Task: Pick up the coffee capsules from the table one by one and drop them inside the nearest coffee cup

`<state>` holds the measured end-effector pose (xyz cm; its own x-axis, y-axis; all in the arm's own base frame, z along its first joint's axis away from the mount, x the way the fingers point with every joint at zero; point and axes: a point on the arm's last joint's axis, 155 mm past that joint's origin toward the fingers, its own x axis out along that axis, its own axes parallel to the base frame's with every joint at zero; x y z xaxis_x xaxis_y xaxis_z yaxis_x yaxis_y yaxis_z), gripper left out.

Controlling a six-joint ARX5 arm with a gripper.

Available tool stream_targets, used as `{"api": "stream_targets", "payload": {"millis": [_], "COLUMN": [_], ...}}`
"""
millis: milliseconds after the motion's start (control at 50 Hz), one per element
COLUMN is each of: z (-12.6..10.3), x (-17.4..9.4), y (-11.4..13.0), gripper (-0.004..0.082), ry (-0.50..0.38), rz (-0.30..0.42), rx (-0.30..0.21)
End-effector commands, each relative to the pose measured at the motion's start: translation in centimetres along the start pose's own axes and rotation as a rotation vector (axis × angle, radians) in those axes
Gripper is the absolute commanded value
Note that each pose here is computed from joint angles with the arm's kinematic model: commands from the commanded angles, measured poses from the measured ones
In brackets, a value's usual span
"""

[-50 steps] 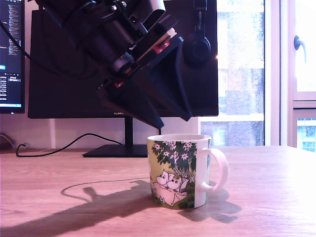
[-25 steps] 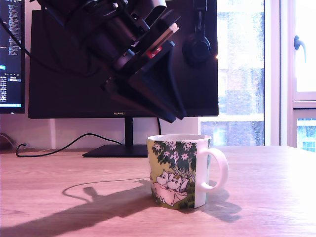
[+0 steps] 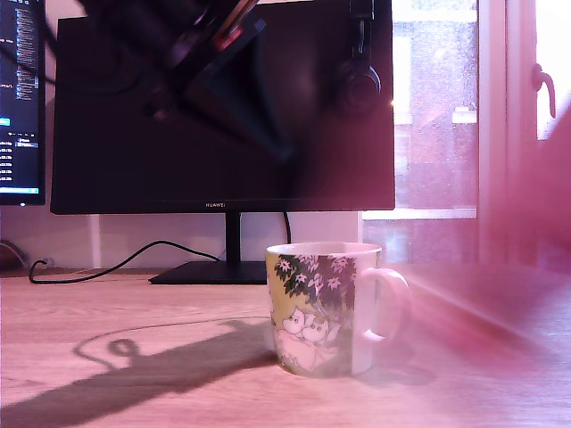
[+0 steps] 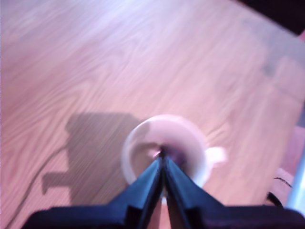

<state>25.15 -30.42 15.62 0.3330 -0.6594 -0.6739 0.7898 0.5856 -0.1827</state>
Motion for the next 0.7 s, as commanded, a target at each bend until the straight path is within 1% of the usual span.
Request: {"api": "stream_targets", "payload": {"millis": [0,160,320,500,680], "z": [0.3,0.4,1.0,-0.1,0.0], "x": [-1.1,-3.2,-4.9,-5.0,-5.0], "y": [0.4,2.3,3.3,3.8,3.8], "gripper": [-0.0022,-0.0022,-0.0022,-0.0022,-0.0022], "ry": [-0.031,-0.059,-0.099,-0.057,-0.063], "rz": [0.018,0.093,0.120,0.134,0.137], "rx": [-0.005,-0.045,-0.060,-0.081,-0.075]}}
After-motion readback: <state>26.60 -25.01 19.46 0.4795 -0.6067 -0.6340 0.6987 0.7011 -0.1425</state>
